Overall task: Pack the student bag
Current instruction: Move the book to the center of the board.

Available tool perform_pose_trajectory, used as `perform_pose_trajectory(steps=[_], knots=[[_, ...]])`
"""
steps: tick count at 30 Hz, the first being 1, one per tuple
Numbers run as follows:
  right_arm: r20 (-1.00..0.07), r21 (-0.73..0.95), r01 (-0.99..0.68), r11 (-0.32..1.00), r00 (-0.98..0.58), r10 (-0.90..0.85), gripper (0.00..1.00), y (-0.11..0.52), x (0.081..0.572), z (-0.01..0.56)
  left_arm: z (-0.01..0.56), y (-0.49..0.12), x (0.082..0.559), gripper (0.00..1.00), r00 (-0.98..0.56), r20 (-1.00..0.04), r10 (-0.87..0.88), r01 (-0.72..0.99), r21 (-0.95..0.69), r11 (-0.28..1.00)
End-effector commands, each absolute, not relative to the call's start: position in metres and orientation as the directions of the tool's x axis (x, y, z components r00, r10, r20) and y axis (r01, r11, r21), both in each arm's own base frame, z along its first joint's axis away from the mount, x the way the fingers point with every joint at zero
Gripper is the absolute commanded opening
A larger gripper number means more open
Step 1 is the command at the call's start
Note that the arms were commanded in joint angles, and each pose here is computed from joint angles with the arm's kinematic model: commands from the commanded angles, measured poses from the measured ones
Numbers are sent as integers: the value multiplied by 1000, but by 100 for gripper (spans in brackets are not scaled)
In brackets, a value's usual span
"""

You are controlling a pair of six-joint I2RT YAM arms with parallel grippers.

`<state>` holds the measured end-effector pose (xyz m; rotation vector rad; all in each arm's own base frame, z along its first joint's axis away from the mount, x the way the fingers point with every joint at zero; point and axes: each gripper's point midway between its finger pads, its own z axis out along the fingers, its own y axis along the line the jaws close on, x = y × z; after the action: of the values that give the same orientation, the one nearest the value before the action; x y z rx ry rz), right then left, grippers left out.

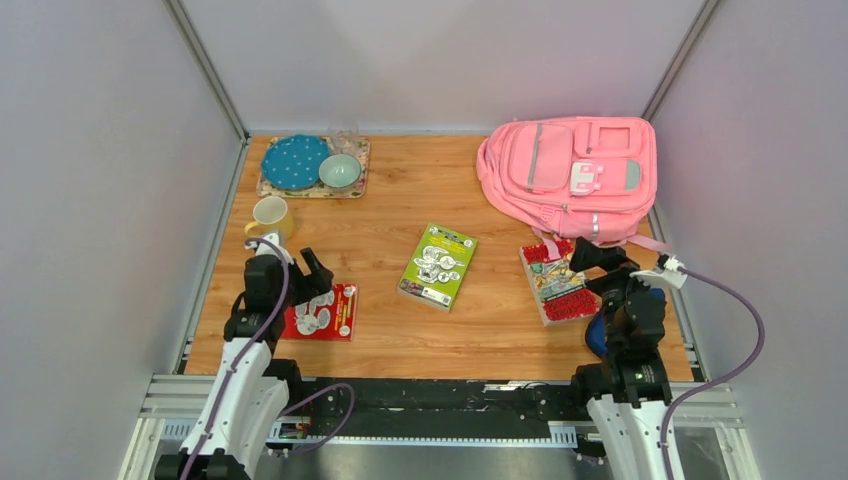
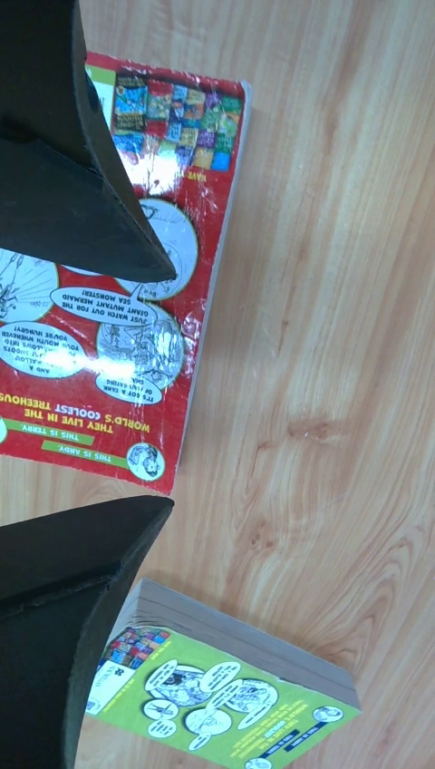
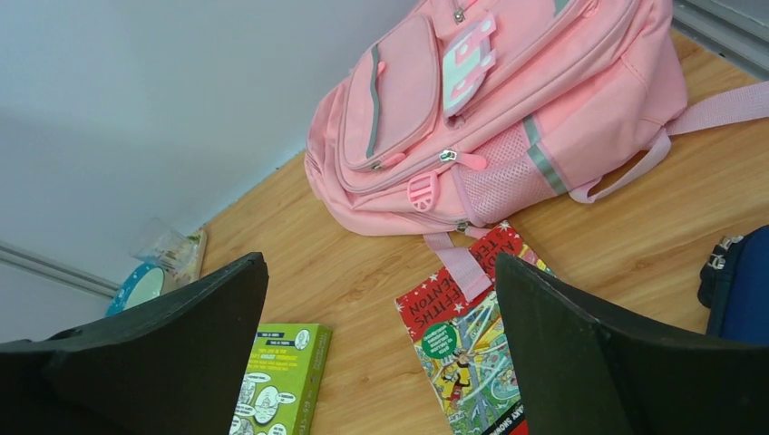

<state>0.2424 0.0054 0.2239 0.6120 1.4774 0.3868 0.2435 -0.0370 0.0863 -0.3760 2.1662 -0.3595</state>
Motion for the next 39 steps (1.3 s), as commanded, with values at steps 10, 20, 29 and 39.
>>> perform_pose_trajectory(steps=[10, 20, 29, 39], knots=[[-832, 424, 160, 891, -319, 453, 99, 29, 261, 210, 139, -63, 243, 99, -523, -684, -509, -77, -557, 827], [-773, 529, 63, 847, -376, 511, 98, 58, 264, 213, 165, -155, 241, 99, -591, -737, -328, 268, -563, 782], [-748, 544, 122, 830, -378, 546, 98, 53, 262, 219, 160, -288, 247, 98, -666, -746, -24, 522, -489, 699], [-766, 528, 217, 821, -297, 570, 98, 32, 254, 234, 164, -407, 267, 95, -696, -715, 67, 623, -554, 552]])
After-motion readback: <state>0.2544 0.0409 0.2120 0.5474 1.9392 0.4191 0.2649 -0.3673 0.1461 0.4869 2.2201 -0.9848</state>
